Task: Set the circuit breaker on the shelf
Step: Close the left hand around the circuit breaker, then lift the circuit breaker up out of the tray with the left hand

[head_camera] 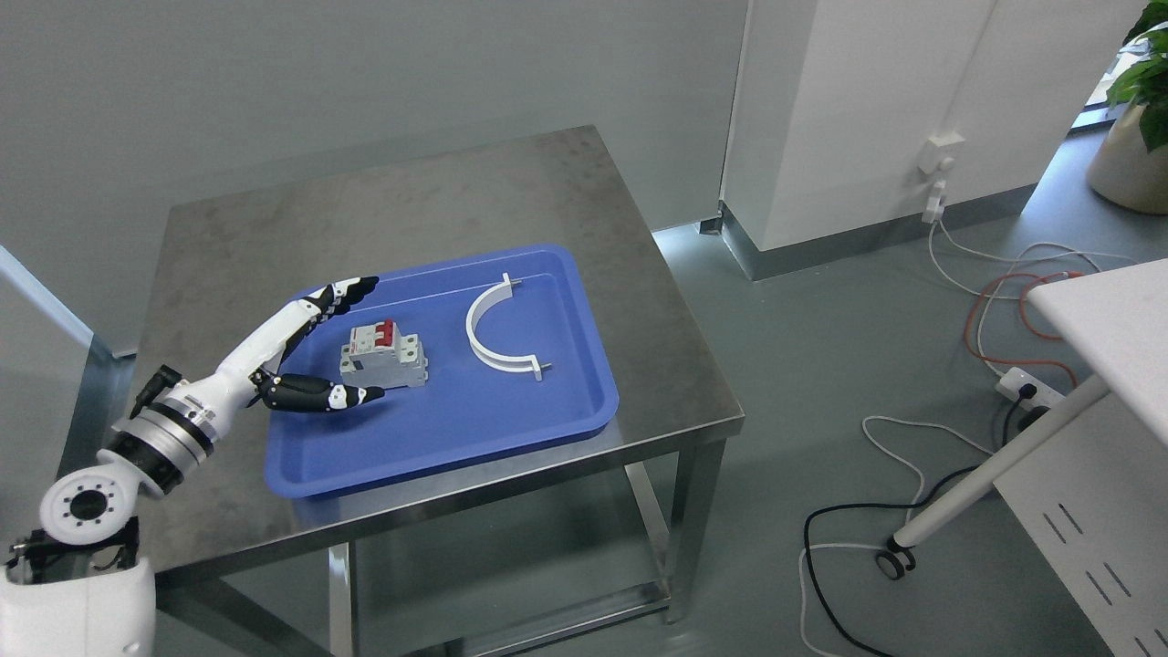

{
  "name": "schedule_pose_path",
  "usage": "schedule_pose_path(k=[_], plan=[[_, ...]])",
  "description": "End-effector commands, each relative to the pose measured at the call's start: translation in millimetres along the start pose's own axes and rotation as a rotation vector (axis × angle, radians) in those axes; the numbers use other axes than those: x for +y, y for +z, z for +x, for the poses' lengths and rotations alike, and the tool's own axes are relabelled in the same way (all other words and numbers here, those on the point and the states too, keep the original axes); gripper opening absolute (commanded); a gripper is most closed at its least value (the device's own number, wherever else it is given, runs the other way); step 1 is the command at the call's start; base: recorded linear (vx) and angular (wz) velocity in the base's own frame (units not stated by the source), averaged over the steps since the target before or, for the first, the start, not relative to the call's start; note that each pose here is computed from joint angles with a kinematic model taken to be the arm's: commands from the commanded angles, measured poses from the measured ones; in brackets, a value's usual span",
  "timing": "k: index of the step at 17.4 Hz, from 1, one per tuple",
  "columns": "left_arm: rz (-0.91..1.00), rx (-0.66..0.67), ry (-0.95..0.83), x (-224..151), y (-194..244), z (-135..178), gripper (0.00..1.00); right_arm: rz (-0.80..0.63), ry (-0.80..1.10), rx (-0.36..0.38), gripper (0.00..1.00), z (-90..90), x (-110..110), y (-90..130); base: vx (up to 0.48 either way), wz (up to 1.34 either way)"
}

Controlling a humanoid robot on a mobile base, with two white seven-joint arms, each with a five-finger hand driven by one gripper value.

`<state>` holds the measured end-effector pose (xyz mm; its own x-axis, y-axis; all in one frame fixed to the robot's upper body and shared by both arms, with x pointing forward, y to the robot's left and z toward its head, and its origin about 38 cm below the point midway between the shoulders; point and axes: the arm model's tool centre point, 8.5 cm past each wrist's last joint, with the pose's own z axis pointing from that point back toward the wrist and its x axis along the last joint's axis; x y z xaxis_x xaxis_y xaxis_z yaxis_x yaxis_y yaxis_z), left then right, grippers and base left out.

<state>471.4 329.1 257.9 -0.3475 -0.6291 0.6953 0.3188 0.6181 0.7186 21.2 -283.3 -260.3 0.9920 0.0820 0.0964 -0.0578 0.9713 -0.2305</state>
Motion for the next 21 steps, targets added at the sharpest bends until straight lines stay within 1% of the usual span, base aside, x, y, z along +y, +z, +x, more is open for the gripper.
schedule_pose_path(k=[1, 3, 4, 5, 7, 8, 9, 10, 11, 12, 13, 14, 15, 17, 18, 20, 21], plan=[[-0.088, 0.134, -0.056, -6.3, -5.7, -29.4, 0.71, -0.013, 0.026, 0.030, 1.00, -3.7, -9.6, -1.0, 0.009, 0.02], [-0.081, 0.127, -0.042, -7.9, -6.8, -28.8, 0.65, -0.015, 0.026, 0.030, 1.00, -3.7, -9.7, -1.0, 0.008, -0.02], [-0.077, 0.119, -0.027, -9.9, -8.0, -28.3, 0.60, -0.015, 0.027, 0.029, 1.00, -3.7, -9.8, -1.0, 0.005, -0.03], [-0.071, 0.112, -0.020, -10.6, -8.5, -27.7, 0.53, -0.013, 0.027, 0.029, 1.00, -3.7, -9.6, -1.0, 0.005, -0.03], [-0.055, 0.081, -0.015, -12.6, -8.4, -28.2, 0.28, -0.015, 0.026, 0.030, 1.00, -3.7, -9.7, -1.0, 0.003, 0.02], [-0.028, 0.042, -0.008, -13.4, -9.3, -24.8, 0.16, -0.015, 0.027, 0.029, 1.00, -3.7, -9.8, -1.0, 0.004, 0.04], [0.011, 0.011, 0.017, -12.8, -9.6, -22.4, 0.09, -0.013, 0.027, 0.029, 1.00, -3.7, -9.6, -1.0, 0.004, 0.04], [0.045, -0.014, 0.057, -13.3, -11.1, -20.2, 0.06, -0.013, 0.027, 0.029, 1.00, -3.7, -9.6, -1.0, 0.000, 0.00], [0.080, -0.057, 0.097, -8.6, -15.3, -12.6, 0.05, -0.015, 0.027, 0.028, 1.00, -3.6, -9.7, -1.0, 0.003, -0.04], [0.159, -0.159, 0.181, 6.8, -21.1, 4.3, 0.05, -0.015, 0.027, 0.029, 1.00, -3.7, -9.8, -1.0, 0.003, -0.04], [0.238, -0.241, 0.259, 22.5, -18.5, 12.5, 0.05, -0.015, 0.027, 0.029, 1.00, -3.7, -9.8, -1.0, 0.000, 0.00], [0.318, -0.313, 0.337, 37.0, -13.7, 17.2, 0.05, -0.015, 0.027, 0.029, 1.00, -3.7, -9.8, -1.0, 0.000, 0.00], [0.391, -0.358, 0.390, 46.7, -7.3, 16.9, 0.05, -0.015, 0.027, 0.029, 1.00, -3.7, -9.8, -1.0, 0.022, 0.04], [0.556, -0.387, 0.419, 63.7, 7.8, 11.6, 0.08, -0.013, 0.027, 0.029, 1.00, -3.7, -9.6, -1.0, 0.021, 0.00], [0.637, -0.394, 0.402, 63.8, 13.3, 8.1, 0.09, -0.015, 0.027, 0.029, 1.00, -3.7, -9.8, -1.0, 0.019, -0.03], [0.802, -0.364, 0.411, 62.2, 25.1, -3.8, 0.09, -0.013, 0.027, 0.029, 1.00, -3.7, -9.6, -1.0, 0.001, -0.05], [0.881, -0.360, 0.417, 67.5, 30.4, -4.0, 0.09, -0.015, 0.027, 0.029, 1.00, -3.7, -9.8, -1.0, 0.000, 0.00]])
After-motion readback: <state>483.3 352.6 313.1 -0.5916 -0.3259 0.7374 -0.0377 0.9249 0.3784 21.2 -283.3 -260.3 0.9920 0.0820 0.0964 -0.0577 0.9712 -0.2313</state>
